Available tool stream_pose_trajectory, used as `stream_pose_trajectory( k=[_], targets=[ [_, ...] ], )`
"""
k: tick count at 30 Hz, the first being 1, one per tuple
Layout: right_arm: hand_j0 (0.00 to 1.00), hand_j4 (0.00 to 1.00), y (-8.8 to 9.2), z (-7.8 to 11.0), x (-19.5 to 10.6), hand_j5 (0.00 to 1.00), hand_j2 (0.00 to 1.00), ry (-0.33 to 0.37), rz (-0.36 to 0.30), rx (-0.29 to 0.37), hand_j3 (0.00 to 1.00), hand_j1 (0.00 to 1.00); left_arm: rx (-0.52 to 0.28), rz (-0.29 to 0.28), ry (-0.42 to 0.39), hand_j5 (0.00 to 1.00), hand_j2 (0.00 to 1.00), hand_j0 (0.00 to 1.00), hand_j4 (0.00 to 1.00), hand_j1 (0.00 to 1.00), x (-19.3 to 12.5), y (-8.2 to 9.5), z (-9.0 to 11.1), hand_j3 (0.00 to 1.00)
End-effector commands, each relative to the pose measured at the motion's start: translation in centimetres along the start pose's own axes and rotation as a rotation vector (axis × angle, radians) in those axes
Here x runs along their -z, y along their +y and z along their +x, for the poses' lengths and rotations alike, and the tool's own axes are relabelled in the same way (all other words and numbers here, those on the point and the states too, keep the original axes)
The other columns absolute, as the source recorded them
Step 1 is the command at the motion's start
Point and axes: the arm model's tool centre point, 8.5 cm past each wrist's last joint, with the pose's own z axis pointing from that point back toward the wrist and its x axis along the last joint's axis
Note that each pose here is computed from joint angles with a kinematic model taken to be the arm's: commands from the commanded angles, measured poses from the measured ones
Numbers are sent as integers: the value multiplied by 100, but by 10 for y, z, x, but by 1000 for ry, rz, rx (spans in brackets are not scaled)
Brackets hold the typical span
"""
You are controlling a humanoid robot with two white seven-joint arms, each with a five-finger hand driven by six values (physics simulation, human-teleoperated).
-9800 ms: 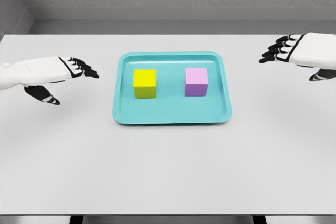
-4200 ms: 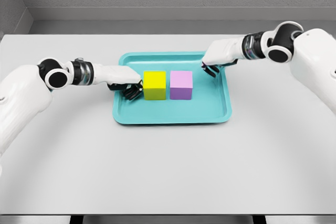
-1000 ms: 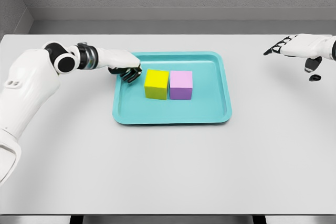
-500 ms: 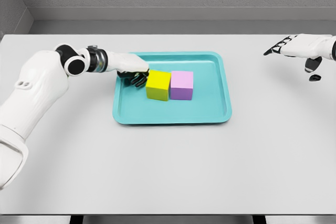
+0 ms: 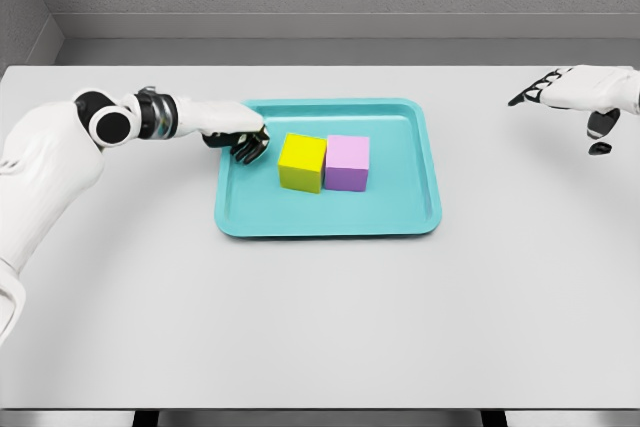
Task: Push two cubes
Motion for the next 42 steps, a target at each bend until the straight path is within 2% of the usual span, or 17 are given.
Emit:
stream_pose_trajectory(
  k=[1,3,7,15,42],
  targets=[
    [100,100,-1,-1,-1,100,100,2,-3,3,100,100,38,-53,16,3,3,3,3,3,2,-10,-1,3],
    [100,100,1,-3,-4,100,100,9,0,3,100,100,41,-77,15,3,3,3,3,3,4,-18,0,3],
    [100,100,1,-5,-6,100,100,13,0,3,100,100,40,-78,12,3,3,3,3,3,6,-19,1,3],
    [100,100,1,-5,-6,100,100,13,0,3,100,100,70,-84,-32,3,3,3,3,3,21,-16,19,3],
    [100,100,1,-4,-5,100,100,11,0,2,100,100,75,-74,-69,3,3,3,3,3,33,-11,34,3]
  ],
)
